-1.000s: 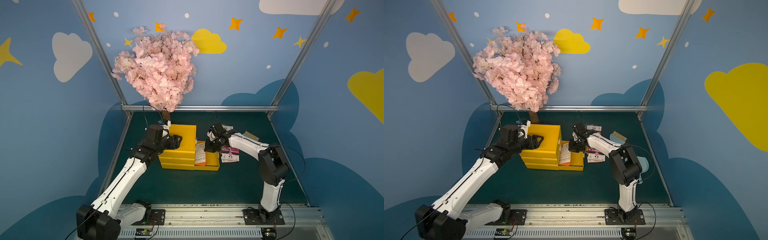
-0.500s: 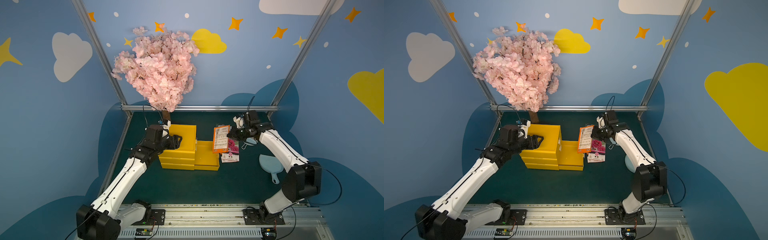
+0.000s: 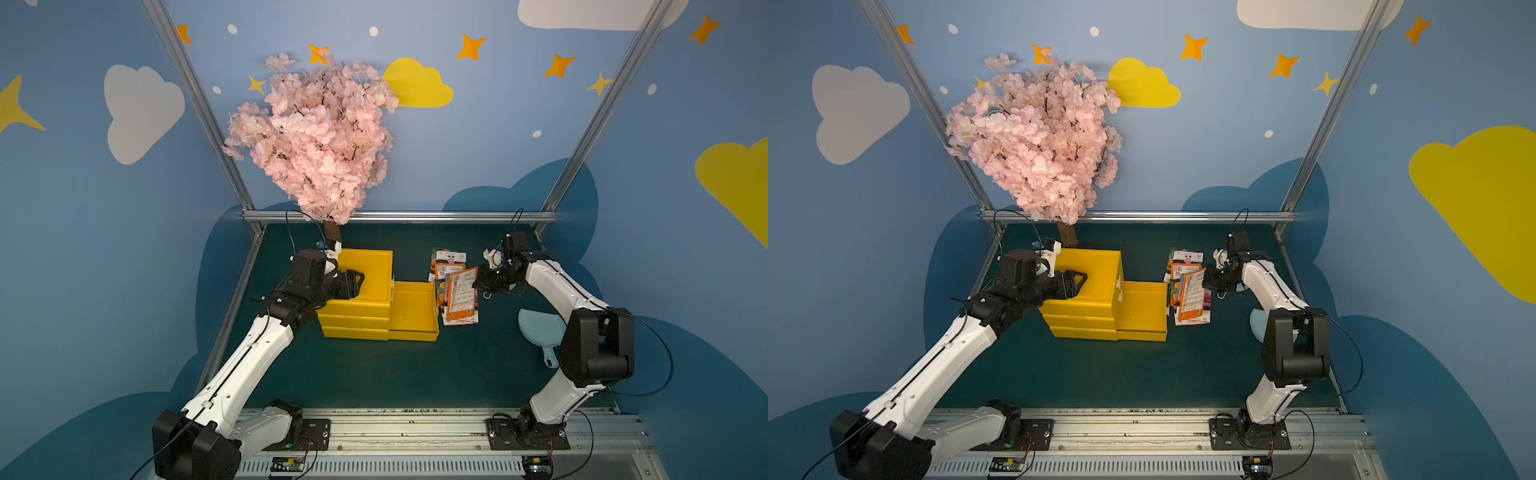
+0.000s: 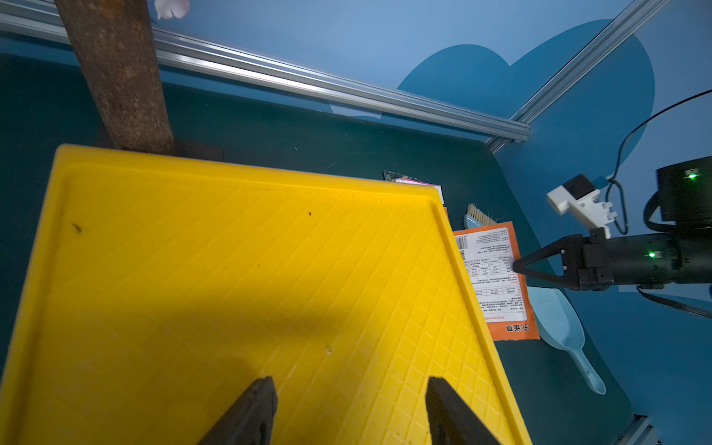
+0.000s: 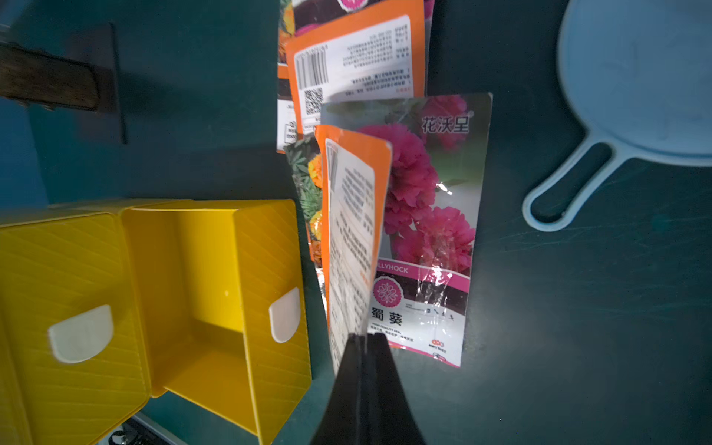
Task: Take the seed bags out of the drawer
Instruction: Place the seed packet at the center of the board, then close the drawer in the storage box.
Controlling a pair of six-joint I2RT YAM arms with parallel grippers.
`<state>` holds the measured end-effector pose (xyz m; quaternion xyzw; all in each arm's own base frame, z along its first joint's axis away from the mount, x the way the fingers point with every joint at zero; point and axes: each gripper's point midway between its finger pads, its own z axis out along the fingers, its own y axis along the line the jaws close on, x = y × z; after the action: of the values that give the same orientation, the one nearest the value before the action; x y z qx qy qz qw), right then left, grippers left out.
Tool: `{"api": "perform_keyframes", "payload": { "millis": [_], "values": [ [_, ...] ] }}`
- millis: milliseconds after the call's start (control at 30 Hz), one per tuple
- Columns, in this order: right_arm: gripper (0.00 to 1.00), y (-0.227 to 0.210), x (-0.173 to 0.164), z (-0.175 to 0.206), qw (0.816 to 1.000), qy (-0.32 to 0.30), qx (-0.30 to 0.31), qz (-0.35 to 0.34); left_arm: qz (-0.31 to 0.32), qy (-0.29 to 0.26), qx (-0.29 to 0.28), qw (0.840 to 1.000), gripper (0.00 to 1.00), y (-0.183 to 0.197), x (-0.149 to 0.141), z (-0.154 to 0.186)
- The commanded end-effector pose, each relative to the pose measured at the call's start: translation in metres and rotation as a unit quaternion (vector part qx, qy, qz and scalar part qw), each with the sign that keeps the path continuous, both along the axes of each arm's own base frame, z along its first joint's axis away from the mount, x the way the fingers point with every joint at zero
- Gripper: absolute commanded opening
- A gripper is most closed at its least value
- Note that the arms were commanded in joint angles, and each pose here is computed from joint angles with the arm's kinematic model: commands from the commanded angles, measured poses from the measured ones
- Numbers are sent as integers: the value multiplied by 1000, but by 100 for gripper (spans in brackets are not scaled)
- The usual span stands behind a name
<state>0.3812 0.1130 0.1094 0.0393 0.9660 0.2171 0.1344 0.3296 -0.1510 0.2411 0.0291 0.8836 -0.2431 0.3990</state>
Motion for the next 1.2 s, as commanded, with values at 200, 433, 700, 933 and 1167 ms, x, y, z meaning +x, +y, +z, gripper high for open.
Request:
{"api": "perform_keyframes", "payload": {
  "millis": [200, 433, 700, 933, 1167],
  "values": [
    [4, -27, -10, -40, 995, 50, -89, -7, 1, 204, 51, 978, 67, 14, -55, -96],
    [35, -35, -9, -37, 990, 41, -133, -20, 2, 205, 51, 977, 67, 14, -56, -96],
    [31, 16, -29, -30, 993, 22, -107, 31, 5, 204, 52, 978, 67, 16, -57, -94],
    [31, 81, -48, -40, 994, 28, -70, 83, 7, 205, 54, 977, 67, 17, -59, -95],
    [30, 130, -53, -47, 993, 42, -23, 111, 7, 205, 55, 977, 67, 18, -60, -94]
  ]
}}
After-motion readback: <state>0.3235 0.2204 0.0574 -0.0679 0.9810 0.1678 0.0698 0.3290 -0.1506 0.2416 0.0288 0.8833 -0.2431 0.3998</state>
